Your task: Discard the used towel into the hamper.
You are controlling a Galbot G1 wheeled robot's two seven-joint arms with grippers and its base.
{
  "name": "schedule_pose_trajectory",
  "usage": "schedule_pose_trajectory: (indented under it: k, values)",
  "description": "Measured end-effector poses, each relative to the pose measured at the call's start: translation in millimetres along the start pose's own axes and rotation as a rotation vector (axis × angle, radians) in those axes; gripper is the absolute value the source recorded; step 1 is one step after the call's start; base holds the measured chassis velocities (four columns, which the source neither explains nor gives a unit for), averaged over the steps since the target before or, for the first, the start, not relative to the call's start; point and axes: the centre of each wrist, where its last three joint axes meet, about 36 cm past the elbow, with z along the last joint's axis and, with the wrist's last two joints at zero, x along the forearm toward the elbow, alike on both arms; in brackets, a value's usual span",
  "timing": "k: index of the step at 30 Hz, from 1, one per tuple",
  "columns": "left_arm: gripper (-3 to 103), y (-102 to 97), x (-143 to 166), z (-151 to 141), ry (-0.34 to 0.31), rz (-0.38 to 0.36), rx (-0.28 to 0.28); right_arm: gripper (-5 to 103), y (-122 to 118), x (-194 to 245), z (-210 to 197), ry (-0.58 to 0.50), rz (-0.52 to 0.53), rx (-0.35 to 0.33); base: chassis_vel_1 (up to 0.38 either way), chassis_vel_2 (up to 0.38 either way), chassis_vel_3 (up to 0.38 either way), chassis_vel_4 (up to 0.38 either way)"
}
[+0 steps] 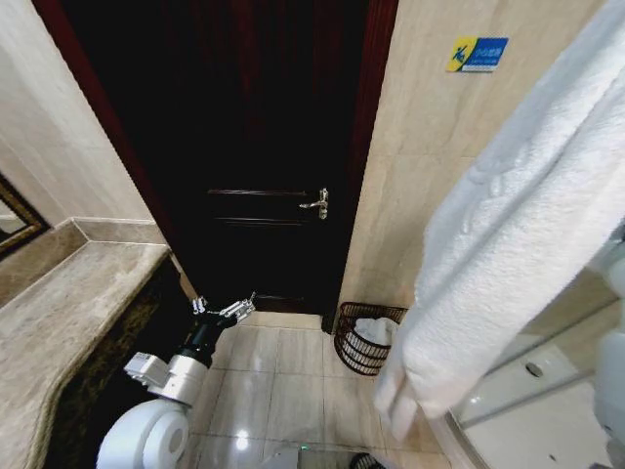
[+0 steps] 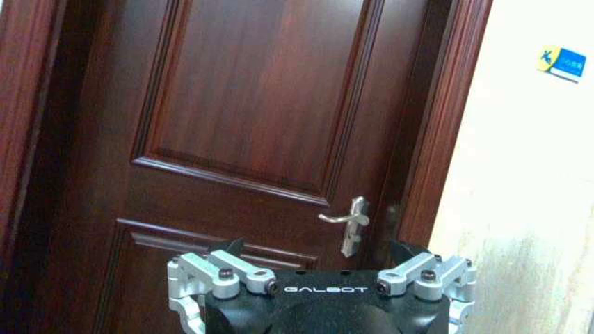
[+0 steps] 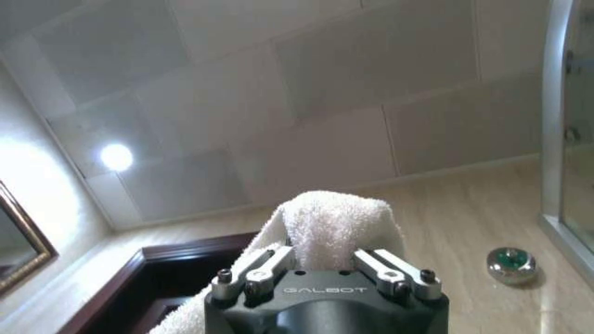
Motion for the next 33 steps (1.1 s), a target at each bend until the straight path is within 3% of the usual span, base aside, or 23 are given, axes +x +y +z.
schedule_pose_trajectory:
  k: [13,20,33]
  values:
    - [100,0.0,0,0,0.000,0.000,0.000,12,-20,-21,11,-0.008,-0.012,0.023,-0.137,0.131,0.140,-0.139]
    - [100,0.0,0,0,0.000,0.000,0.000,12,-63,-50,27,-0.034,-0.115,0.076,-0.074,0.089,0.074,-0.088]
    - [100,0.0,0,0,0.000,0.000,0.000,12,-64,-40,42,-0.019,-0.073,0.043,0.011,-0.013,-0.006,0.007]
